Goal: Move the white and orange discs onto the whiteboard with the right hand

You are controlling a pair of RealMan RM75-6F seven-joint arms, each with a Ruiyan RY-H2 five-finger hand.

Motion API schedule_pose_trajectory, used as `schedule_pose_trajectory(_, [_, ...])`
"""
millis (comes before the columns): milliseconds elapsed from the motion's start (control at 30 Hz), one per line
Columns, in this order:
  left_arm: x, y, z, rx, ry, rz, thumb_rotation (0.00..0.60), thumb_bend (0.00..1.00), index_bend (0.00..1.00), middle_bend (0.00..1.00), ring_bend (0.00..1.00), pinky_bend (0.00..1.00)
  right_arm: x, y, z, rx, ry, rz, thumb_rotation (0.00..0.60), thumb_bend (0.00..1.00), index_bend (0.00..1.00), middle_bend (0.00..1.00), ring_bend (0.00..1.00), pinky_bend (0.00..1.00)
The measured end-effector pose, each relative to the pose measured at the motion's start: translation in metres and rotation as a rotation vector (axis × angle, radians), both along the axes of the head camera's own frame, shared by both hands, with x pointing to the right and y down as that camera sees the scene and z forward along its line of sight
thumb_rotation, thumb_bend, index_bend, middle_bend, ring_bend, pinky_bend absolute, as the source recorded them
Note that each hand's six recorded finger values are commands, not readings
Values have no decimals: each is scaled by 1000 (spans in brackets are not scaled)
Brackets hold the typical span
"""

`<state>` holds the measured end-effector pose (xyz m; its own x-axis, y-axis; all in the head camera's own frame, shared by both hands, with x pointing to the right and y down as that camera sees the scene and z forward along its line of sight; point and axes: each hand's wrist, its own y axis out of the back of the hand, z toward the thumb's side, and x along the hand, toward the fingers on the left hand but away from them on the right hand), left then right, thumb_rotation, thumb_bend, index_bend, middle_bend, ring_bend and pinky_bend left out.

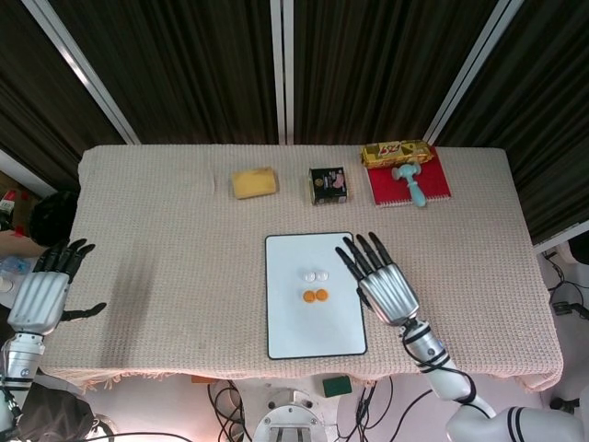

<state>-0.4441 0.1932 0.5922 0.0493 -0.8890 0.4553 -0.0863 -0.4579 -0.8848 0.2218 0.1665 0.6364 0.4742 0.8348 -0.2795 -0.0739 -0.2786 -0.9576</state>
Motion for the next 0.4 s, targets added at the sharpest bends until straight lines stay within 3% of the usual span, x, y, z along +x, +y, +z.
schedule_pose_trajectory(100, [2, 0, -1, 7, 1, 5, 509, 39, 130, 86, 0, 106, 49, 2, -10, 28, 16, 141, 600, 269, 0, 0, 0, 0])
schedule_pose_trajectory(333, [6, 2, -4, 15, 3, 15, 510, 39, 130, 86, 0, 106, 169, 32, -26, -37, 115, 506, 600, 272, 0, 0, 0, 0])
schedule_pose_trajectory(400, [7, 2, -4, 17, 1, 18, 511, 39, 130, 86, 0, 106, 184, 38, -31, -50, 114, 553, 600, 273, 0, 0, 0, 0])
